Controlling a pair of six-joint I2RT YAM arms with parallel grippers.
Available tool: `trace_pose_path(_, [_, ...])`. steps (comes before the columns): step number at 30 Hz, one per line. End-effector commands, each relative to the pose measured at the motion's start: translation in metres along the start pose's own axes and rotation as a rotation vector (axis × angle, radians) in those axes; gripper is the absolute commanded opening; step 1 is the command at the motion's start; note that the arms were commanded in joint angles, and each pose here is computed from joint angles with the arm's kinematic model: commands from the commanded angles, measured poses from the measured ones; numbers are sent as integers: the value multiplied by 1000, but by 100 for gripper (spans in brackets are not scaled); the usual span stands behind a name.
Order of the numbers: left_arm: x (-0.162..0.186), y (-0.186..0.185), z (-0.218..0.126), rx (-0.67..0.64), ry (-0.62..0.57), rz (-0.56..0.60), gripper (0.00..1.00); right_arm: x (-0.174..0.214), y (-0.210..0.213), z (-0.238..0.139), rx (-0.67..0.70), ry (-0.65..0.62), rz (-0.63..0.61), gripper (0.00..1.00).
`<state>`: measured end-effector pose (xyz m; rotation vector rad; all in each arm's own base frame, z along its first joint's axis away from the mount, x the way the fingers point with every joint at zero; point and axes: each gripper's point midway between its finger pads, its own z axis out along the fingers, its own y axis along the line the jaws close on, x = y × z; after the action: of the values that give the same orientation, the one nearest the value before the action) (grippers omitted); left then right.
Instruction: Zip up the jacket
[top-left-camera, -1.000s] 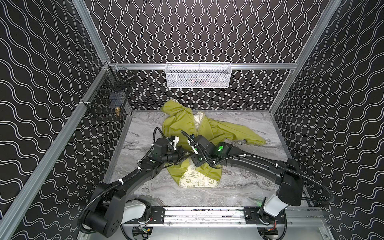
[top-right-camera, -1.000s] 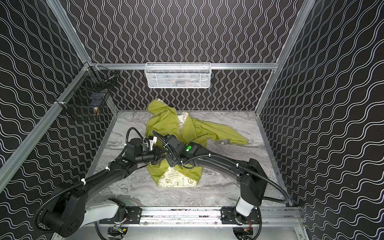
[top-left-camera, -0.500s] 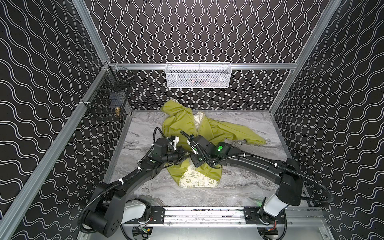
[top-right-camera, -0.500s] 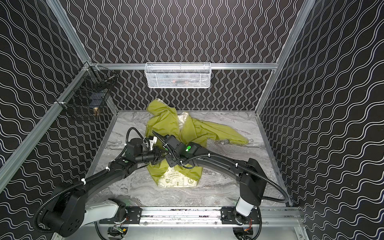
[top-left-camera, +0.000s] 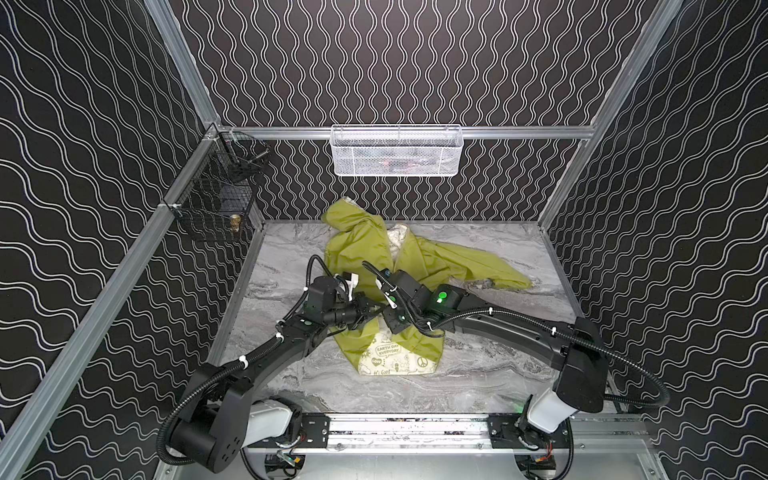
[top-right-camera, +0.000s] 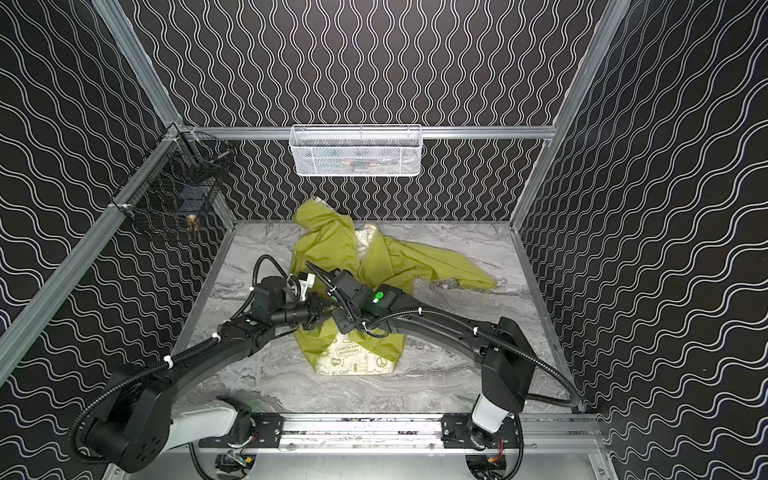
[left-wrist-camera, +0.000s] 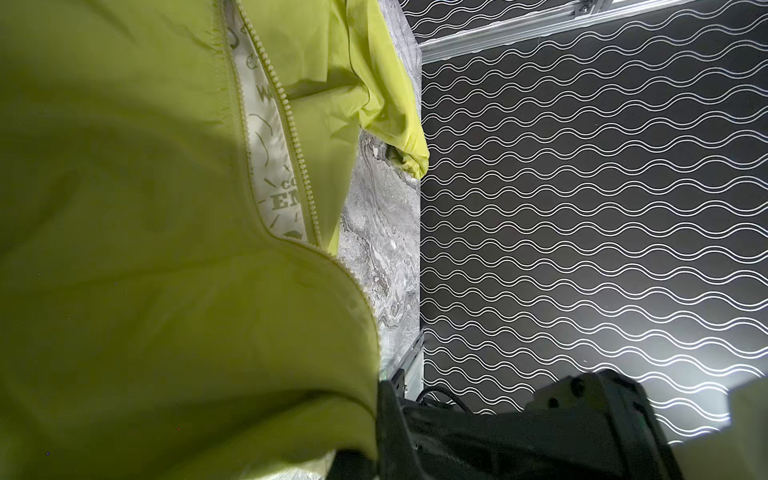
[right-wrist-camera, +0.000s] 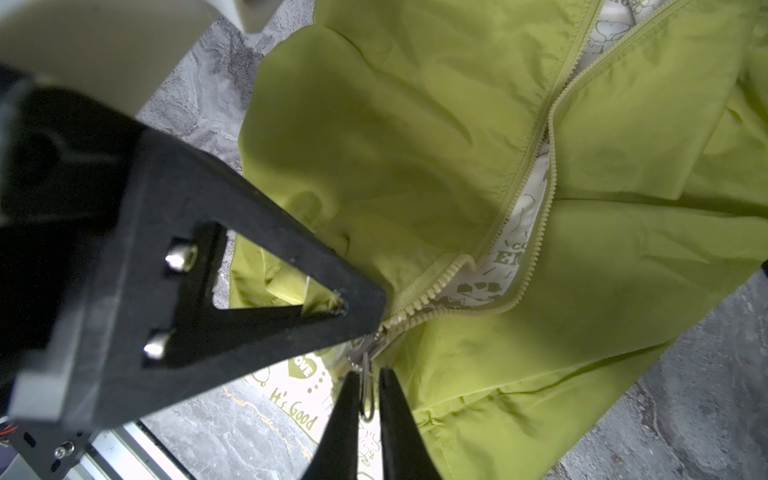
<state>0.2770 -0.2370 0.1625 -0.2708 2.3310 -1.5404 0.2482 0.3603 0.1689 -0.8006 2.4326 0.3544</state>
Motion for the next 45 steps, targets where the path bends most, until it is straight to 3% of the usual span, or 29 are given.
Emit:
trace_pose_path(1, [-2,-10,-1,32,1,30,0,-5,0,-1,2,-23,1,12])
trace_pose_path(6, [-2,-10,-1,33,2,31,0,-4,0,-1,0,-22,1,11])
trace_pose_path(10, [-2,-11,-1,36,3,33,0,-1,1,2,-5,-14,2,19])
trace_pose_path(14, [-2,-13,-2,40,3,35,0,0,-1,4,-3,-12,4,20])
trace_pose_path(28, [-1,-14,-2,44,8,39,0,-1,-5,3,0,-19,13,3])
trace_pose_path(35, [0,-11,-1,35,14,36,0,-4,-4,0,-11,-29,12,0])
trace_pose_path(39, [1,-12,-3,39,6,46,19,-7,-3,0,-18,-32,9,0])
trace_pose_path(45, [4,-12,-12,15,-13,86,34,-8,-1,1,-40,-29,14,0])
